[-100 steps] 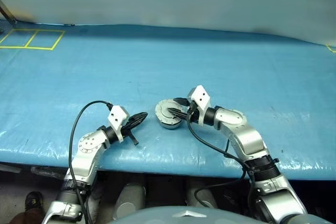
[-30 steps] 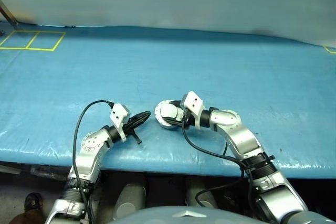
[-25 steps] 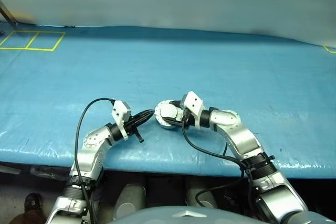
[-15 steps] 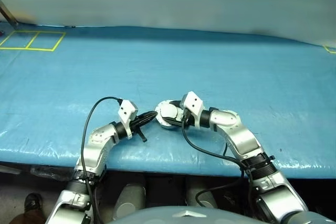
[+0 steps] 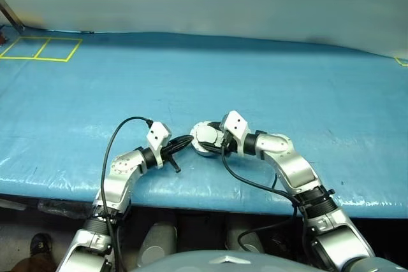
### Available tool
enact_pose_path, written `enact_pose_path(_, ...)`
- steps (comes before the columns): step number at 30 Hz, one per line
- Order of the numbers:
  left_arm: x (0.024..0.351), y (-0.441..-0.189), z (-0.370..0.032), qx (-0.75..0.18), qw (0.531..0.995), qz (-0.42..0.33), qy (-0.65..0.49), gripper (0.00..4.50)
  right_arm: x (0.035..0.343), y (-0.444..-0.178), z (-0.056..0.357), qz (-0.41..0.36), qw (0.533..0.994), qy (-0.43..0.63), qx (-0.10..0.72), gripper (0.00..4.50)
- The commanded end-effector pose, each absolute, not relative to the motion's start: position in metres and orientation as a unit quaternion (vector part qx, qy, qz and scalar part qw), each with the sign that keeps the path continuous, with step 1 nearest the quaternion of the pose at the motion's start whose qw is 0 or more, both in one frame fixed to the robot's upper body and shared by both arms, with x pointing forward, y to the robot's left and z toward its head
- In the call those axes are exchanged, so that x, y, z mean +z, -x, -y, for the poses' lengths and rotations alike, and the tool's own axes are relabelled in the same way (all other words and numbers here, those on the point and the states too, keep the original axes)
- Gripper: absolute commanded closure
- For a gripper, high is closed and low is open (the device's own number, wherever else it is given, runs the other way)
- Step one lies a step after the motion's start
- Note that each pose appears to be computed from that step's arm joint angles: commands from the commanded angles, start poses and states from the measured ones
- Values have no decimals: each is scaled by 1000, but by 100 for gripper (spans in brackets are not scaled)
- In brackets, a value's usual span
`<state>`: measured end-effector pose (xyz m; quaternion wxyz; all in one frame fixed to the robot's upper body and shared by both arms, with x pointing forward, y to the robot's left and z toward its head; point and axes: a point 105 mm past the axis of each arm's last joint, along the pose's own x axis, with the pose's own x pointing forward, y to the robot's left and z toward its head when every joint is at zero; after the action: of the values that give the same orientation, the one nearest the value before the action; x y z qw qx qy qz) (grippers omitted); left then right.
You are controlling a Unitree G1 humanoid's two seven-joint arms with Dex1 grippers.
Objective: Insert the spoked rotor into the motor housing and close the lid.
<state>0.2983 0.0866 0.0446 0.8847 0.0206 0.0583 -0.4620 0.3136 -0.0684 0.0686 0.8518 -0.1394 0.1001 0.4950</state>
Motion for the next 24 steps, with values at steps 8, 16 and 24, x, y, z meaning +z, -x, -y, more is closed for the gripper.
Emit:
enact_pose_path(8, 37, -292, -83, -469, 881, -69, -19, 450, 110, -322, 95, -41, 902, -2, 430, 2)
enact_pose_path(16, 37, -292, -82, -470, 880, -65, -21, 450, 89, -319, 115, -155, 901, -120, 386, 2)
enact_pose_path(24, 38, -292, -81, -470, 880, -63, -23, 450, 79, -309, 108, -205, 874, -218, 383, 2)
